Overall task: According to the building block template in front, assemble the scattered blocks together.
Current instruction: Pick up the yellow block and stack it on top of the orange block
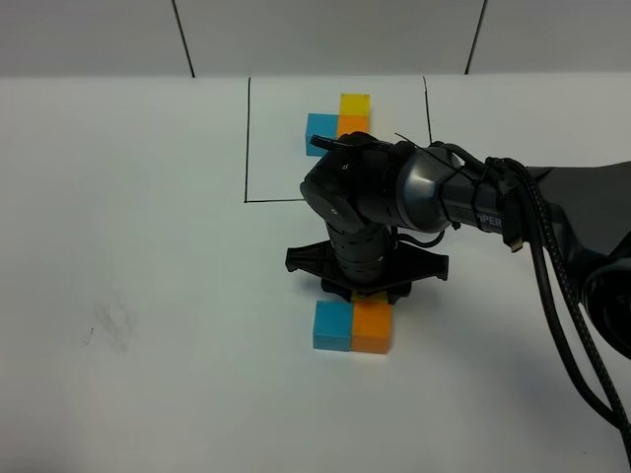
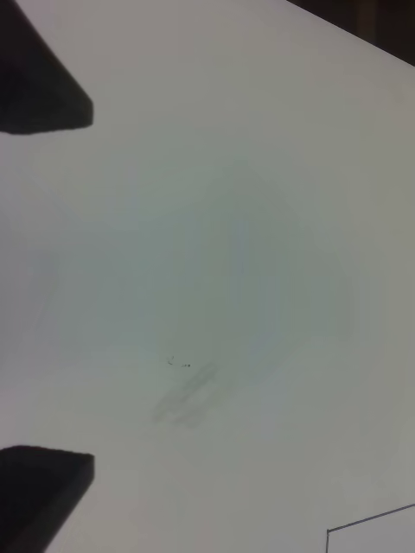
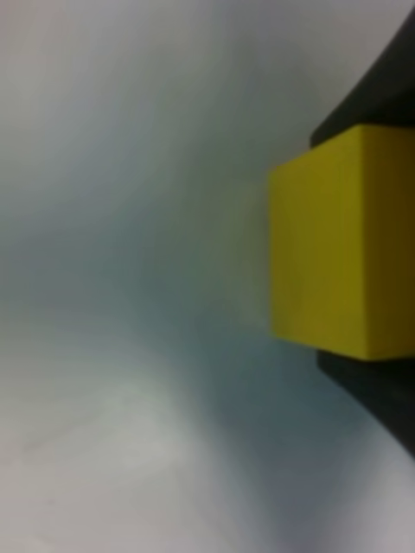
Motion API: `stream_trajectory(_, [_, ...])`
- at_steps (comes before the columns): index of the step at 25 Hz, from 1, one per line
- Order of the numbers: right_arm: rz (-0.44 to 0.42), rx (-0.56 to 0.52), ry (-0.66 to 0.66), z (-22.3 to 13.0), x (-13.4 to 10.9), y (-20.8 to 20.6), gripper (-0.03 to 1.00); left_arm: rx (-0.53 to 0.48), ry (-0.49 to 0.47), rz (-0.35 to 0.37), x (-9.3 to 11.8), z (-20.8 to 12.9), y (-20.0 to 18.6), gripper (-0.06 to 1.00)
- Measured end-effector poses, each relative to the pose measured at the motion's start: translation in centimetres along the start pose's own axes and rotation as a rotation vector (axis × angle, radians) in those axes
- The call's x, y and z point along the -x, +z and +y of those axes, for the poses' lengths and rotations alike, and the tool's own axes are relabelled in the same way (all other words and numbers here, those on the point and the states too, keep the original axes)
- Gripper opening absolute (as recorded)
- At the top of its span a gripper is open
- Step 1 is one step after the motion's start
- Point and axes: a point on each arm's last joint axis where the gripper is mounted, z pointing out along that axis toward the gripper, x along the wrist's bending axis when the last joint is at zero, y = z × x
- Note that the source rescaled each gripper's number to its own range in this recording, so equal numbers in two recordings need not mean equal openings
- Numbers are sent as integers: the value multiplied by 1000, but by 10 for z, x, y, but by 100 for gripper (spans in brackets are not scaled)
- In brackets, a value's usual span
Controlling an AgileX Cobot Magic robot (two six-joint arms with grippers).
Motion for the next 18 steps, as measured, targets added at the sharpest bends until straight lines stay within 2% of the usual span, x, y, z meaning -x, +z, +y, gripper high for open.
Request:
stream_trajectory(4, [-25,-1,-8,0,2,1,34,0,0,0,0,0,0,67])
stream_trajectory(14, [-39,1,-14,0,3,1,73,0,0,0,0,0,0,67])
stream_trajectory(18, [-44,11,-22,1,4,1,86,0,0,0,0,0,0,67])
